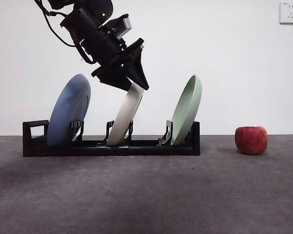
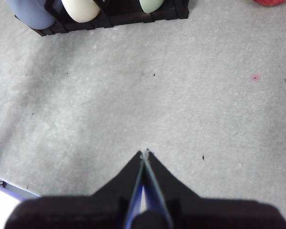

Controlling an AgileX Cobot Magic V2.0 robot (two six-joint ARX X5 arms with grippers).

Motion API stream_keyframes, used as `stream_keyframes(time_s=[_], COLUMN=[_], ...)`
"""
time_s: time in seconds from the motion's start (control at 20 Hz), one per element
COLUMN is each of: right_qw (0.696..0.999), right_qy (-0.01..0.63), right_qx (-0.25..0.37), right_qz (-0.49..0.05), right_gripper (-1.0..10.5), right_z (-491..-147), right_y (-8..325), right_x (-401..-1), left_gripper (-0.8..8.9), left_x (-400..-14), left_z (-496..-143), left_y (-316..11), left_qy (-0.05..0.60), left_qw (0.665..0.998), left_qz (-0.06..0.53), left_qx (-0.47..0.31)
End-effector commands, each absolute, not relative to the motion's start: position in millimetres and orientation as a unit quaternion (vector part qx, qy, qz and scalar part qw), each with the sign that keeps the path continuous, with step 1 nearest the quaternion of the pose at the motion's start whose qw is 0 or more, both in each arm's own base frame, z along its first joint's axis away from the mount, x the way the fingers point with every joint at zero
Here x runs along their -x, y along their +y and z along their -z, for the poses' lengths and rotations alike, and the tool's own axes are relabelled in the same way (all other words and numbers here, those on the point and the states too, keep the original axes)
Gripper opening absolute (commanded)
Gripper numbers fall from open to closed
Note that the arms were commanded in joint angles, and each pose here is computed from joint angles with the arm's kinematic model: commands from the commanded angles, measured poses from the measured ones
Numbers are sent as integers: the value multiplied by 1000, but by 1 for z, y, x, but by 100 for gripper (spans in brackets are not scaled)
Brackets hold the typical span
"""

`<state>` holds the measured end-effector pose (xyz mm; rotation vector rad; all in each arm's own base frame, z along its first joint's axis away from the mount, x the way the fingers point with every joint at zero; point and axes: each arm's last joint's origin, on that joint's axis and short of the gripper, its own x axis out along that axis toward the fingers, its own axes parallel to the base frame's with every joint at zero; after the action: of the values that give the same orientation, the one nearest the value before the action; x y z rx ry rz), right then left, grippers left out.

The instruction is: Take the yellow plate from the plate rack,put the plate on the table,take the apple from the table,put the apple in the plate

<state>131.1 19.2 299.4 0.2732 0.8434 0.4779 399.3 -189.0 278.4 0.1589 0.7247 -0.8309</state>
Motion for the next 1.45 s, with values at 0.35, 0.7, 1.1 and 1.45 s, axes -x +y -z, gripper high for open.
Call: stream_keyframes(time_s=[0.35,0.7,1.1,1.45], right_qw=[878,878,877,875], right_qy=[399,399,404,410], right_qx=[-124,-122,-121,-123], right_qz=[-232,-233,-229,-228], right_gripper=[-1,-1,-1,-1], right_z=[-301,-301,-300,-299], right_y=[19,19,19,19], right_x=[-131,-131,-130,-130], left_gripper=[-7,-7,-7,-7], left_x=[-402,-391,-322,-238], left_z=[-273,-309,-394,-430], left_y=[-190,-182,-158,-150], left_qy=[351,308,264,270], left_qw=[847,856,809,763], left_qz=[392,412,525,586], left_qx=[-70,-46,25,-41])
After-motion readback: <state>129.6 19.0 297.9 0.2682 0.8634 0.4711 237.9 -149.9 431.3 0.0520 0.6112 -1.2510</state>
